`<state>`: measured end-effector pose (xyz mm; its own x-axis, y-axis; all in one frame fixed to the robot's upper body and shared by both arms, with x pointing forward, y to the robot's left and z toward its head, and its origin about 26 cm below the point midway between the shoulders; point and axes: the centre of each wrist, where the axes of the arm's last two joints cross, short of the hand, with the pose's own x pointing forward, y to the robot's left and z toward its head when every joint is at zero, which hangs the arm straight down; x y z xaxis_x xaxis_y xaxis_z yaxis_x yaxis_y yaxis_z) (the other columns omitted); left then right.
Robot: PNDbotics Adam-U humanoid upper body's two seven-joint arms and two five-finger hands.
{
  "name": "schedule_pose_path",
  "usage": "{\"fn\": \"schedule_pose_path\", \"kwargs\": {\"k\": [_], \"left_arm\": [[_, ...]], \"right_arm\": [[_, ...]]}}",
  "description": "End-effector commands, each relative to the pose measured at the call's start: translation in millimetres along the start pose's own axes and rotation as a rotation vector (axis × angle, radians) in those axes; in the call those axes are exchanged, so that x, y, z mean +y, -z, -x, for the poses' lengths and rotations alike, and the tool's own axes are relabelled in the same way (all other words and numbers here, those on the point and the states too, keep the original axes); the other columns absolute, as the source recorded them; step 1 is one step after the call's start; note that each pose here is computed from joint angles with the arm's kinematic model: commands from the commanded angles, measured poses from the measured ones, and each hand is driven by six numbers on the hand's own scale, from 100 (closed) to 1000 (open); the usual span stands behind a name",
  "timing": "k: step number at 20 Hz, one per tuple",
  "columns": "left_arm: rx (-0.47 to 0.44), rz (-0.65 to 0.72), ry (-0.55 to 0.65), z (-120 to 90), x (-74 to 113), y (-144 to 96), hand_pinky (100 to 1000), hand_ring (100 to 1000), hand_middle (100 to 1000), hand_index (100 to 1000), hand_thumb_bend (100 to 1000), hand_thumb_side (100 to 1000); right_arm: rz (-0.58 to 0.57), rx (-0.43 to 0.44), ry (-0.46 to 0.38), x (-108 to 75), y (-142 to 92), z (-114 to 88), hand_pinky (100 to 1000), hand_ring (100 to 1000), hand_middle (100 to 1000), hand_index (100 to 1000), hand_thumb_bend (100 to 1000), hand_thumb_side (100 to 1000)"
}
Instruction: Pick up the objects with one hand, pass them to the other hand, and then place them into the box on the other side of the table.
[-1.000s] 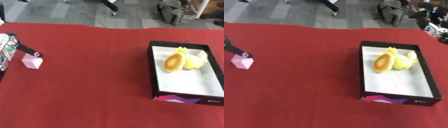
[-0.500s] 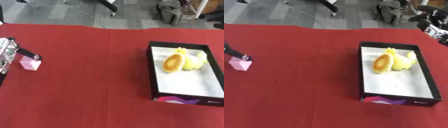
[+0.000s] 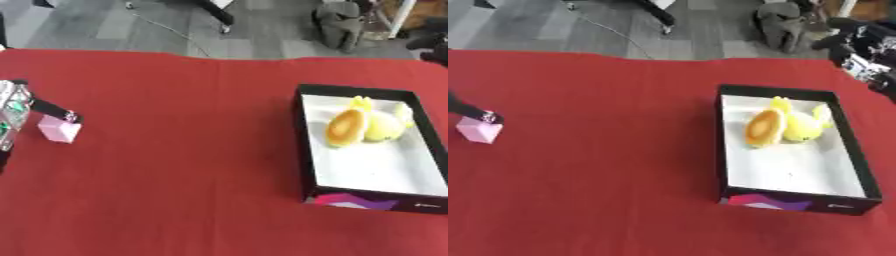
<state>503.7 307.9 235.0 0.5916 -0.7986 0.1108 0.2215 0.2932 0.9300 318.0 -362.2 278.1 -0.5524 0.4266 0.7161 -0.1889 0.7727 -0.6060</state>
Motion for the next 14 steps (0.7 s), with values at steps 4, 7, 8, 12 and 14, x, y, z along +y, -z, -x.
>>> {"fn": "schedule_pose_path", "kwargs": {"k": [4,7,8,12,14], "left_arm": [[0.173,0.224,-0.150,2.3,4.3,0.8,927,902,814,758,651,483],[0.173,0.242,-0.140,0.1,1.2,0.9,929,902,812,739,664,488],[0.171,0.247,-0.138,-0.9,1.0,0.3,930,902,812,739,664,488],[0.164,0.252,-0.129,-4.3,2.1,-2.3,928,901,807,730,636,474],[0.166,0.251,-0.124,-5.3,1.4,-2.5,927,901,805,724,606,472]], "right_arm": [[0.010,0.000,-0.031,-6.4,0.3,-6.5,1000,1000,797,1000,100,580],[0.010,0.005,-0.032,-6.4,0.0,-5.8,1000,1000,796,1000,100,581],[0.010,0.006,-0.032,-6.4,-0.2,-5.5,1000,1000,796,1000,100,581],[0.007,0.016,-0.032,-6.2,-0.9,-3.5,1000,1000,796,1000,100,585],[0.003,0.016,-0.030,-6.2,-0.7,-2.7,1000,1000,798,1000,100,586]]}}
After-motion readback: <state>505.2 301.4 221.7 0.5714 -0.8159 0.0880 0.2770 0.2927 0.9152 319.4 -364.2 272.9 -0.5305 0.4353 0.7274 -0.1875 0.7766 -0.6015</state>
